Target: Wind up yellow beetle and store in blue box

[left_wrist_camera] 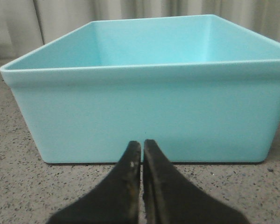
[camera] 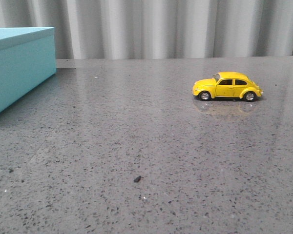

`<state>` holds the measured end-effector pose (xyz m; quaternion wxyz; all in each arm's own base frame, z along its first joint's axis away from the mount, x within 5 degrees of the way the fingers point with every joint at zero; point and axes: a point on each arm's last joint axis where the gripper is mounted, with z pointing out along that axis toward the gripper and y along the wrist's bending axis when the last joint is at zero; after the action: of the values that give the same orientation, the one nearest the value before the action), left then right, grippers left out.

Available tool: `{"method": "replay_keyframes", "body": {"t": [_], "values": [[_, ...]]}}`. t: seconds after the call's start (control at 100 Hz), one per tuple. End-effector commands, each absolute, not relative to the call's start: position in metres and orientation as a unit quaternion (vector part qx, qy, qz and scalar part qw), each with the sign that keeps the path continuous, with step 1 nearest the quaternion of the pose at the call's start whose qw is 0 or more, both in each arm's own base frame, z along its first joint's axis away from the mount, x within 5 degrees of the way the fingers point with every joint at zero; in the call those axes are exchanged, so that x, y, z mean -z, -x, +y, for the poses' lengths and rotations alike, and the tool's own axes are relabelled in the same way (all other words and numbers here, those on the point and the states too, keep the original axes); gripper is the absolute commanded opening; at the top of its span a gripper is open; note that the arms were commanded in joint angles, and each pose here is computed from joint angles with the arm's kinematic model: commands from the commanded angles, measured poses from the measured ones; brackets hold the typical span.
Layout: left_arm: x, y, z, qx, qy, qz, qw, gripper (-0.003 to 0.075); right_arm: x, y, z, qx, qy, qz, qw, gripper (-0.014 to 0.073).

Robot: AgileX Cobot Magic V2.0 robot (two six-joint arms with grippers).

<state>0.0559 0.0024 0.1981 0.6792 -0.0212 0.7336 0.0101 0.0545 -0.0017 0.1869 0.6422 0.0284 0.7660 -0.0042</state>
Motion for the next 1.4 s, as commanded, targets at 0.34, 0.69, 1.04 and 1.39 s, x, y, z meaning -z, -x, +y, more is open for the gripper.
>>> {"method": "replay_keyframes", "body": {"t": [0.34, 0.69, 1.04, 1.39], "values": [[-0.200, -0.055, 0.002, 0.027, 0.054, 0.697, 0.714, -0.0021, -0.190, -0.055, -0.003, 0.008, -0.033, 0.732, 0.680, -0.0043], [-0.222, -0.051, 0.006, 0.053, 0.091, 0.598, 0.795, -0.0021, -0.215, -0.054, -0.004, 0.029, -0.023, 0.632, 0.774, -0.0043], [-0.236, -0.048, 0.005, 0.053, 0.087, 0.585, 0.805, -0.0022, -0.229, -0.051, -0.004, 0.030, -0.023, 0.608, 0.793, -0.0043], [-0.292, -0.063, 0.002, 0.059, 0.078, 0.647, 0.756, -0.0021, -0.275, -0.052, 0.000, -0.014, -0.039, 0.719, 0.694, -0.0042]]}}
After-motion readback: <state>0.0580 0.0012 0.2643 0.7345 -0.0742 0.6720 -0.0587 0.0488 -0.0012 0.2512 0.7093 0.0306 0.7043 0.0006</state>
